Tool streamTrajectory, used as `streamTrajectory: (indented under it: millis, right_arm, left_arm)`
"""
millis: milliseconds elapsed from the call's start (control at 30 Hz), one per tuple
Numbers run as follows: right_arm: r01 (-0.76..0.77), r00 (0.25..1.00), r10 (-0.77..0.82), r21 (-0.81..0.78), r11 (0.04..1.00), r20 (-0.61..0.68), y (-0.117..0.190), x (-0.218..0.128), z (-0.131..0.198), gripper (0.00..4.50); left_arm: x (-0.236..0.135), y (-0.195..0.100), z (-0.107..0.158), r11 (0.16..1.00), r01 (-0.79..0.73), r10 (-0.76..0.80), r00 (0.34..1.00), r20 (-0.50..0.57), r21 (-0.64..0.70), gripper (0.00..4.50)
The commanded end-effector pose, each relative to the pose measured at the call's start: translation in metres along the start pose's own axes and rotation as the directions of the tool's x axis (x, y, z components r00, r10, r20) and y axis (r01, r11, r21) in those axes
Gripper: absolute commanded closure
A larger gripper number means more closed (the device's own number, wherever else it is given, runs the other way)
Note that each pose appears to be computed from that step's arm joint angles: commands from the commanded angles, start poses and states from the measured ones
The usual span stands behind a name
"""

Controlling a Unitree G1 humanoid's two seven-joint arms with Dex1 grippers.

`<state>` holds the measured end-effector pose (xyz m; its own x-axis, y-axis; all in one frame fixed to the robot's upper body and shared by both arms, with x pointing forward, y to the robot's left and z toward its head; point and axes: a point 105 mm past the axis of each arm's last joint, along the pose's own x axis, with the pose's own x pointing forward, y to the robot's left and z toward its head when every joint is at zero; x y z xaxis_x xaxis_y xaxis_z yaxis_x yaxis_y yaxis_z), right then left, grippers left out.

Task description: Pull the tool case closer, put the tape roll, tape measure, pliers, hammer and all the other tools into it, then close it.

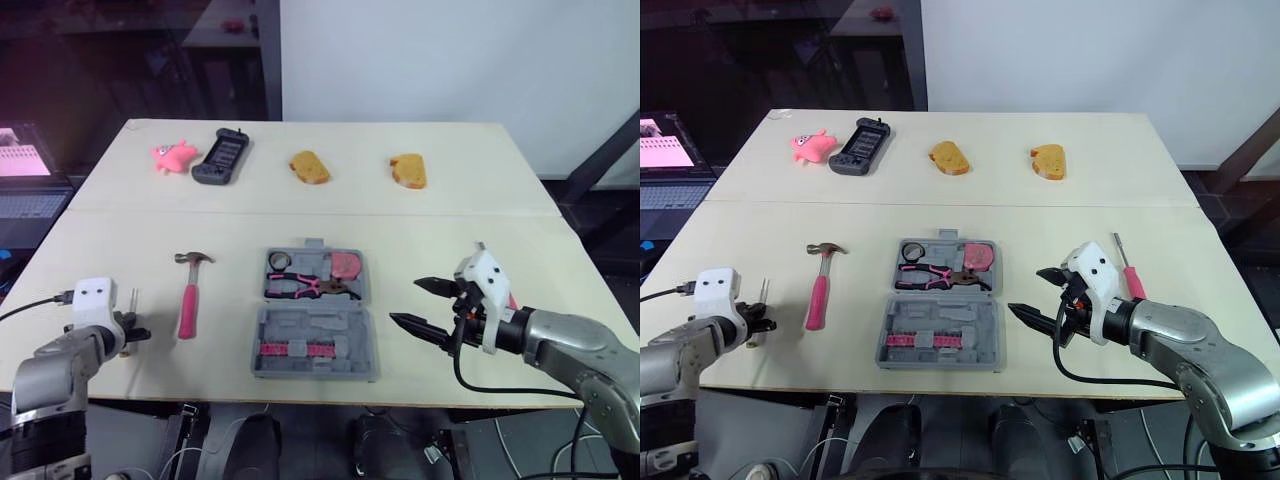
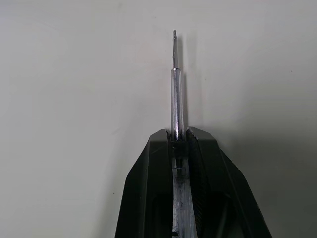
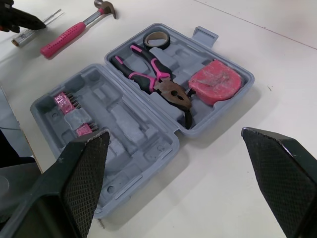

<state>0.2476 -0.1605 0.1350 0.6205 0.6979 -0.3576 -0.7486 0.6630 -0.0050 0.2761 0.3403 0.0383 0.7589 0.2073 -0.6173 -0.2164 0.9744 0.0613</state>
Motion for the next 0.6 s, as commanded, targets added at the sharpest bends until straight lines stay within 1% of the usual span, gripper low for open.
streamTrajectory:
  millis: [33,133,267,333,367,400,433,500,533,600]
  right_arm:
    - [0.011,1.000,-0.011,-0.041,0.999,0.010,0.000,-0.004,0.008,0.00]
    - [0.012,1.000,-0.012,-0.040,0.999,0.009,0.001,-0.004,0.007,0.00]
    - [0.015,1.000,-0.014,-0.041,0.999,0.009,0.000,-0.004,0.007,0.00]
    - [0.017,1.000,-0.016,-0.046,0.999,0.008,-0.001,-0.005,0.008,0.00]
    - [0.017,1.000,-0.017,-0.050,0.999,0.007,-0.002,-0.005,0.009,0.00]
    - [0.016,1.000,-0.016,-0.055,0.998,0.005,-0.003,-0.006,0.009,0.00]
    - [0.013,1.000,-0.014,-0.063,0.998,-0.001,-0.004,-0.006,0.009,0.00]
    - [0.006,1.000,-0.006,-0.077,0.997,-0.012,-0.005,-0.006,0.008,0.00]
    - [0.000,1.000,-0.001,-0.082,0.997,-0.018,-0.005,-0.005,0.008,0.00]
    - [-0.013,1.000,0.010,-0.101,0.995,-0.028,-0.006,-0.003,0.007,0.00]
  left_arm:
    - [0.003,0.001,-0.008,1.000,-0.011,0.010,1.000,-0.026,-0.019,4.43]
    - [0.000,0.007,0.001,0.999,-0.034,0.034,0.999,0.004,-0.009,4.43]
    - [-0.008,0.013,0.022,0.997,-0.054,0.049,0.996,0.071,0.059,4.43]
    - [-0.020,0.004,0.045,0.983,-0.002,-0.022,0.992,0.126,0.184,4.43]
    - [-0.027,-0.007,0.059,0.957,0.054,-0.102,0.982,0.157,0.286,4.43]
    - [-0.036,-0.024,0.070,0.916,0.131,-0.206,0.965,0.162,0.379,4.43]
    - [-0.043,-0.037,0.076,0.870,0.198,-0.289,0.947,0.142,0.453,4.43]
    - [-0.052,-0.057,0.080,0.763,0.301,-0.409,0.910,0.066,0.571,4.43]
    - [-0.055,-0.065,0.082,0.700,0.338,-0.450,0.893,0.020,0.629,4.43]
    - [-0.067,-0.090,0.096,0.545,0.422,-0.559,0.827,-0.062,0.725,4.43]
